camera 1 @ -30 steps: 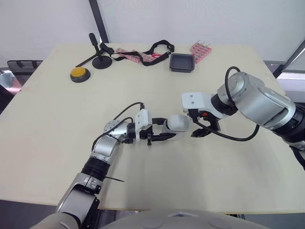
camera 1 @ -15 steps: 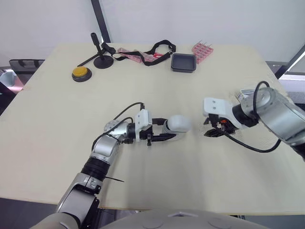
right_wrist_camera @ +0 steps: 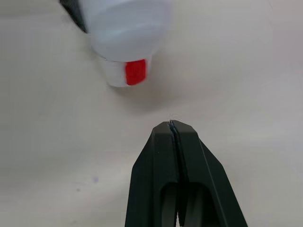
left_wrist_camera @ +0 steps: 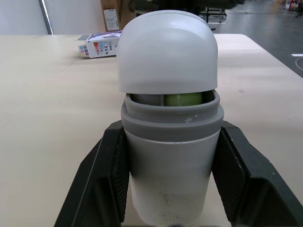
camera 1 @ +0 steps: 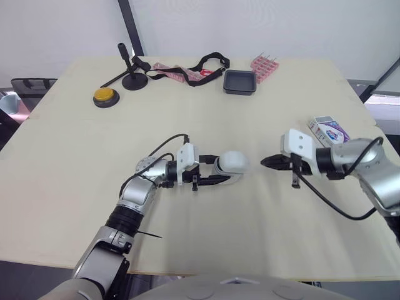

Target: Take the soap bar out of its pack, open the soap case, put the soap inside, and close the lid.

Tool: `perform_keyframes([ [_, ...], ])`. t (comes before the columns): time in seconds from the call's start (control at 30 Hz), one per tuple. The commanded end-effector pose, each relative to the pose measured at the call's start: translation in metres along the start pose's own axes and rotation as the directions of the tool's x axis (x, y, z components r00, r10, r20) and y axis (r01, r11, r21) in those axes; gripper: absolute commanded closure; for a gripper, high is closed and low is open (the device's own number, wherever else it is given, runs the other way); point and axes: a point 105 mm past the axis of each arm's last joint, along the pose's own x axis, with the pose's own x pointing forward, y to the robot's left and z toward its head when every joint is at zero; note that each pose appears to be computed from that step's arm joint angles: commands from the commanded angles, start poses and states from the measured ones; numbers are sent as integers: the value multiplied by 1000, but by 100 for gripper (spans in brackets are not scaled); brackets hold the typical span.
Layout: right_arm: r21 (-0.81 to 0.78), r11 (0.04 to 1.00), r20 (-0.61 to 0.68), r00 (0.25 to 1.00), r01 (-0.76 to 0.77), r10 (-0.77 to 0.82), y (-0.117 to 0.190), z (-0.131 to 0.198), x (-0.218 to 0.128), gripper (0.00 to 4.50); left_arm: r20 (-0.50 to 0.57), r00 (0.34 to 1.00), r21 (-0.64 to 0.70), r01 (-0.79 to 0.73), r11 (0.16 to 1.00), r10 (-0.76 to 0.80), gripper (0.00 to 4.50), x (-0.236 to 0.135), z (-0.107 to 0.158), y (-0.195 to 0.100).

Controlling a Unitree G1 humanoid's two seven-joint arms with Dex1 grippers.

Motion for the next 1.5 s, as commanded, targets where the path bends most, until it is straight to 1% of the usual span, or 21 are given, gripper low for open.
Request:
perform_keyframes([
  [0.03, -39, 998, 125, 991, 43, -38, -3, 17, -5, 447, 9, 1000, 24, -3, 1000, 3, 260, -2, 7, 3],
  [0.1, -46, 998, 167, 986, 31, -23, 1, 21, -3, 447, 9, 1000, 25, -4, 1000, 4, 260, -2, 7, 4],
  [0.17, -52, 999, 182, 983, 13, -3, 4, 22, -2, 447, 9, 1000, 26, -4, 1000, 4, 260, -2, 7, 3],
  [0.57, -101, 994, 216, 974, -40, 61, 11, 33, -4, 447, 4, 1000, 24, -8, 1000, 8, 260, -3, 6, 3],
  [1.5, -149, 988, 230, 971, -39, 73, 5, 46, -3, 447, 3, 1000, 16, -5, 1000, 5, 260, -3, 5, 0],
])
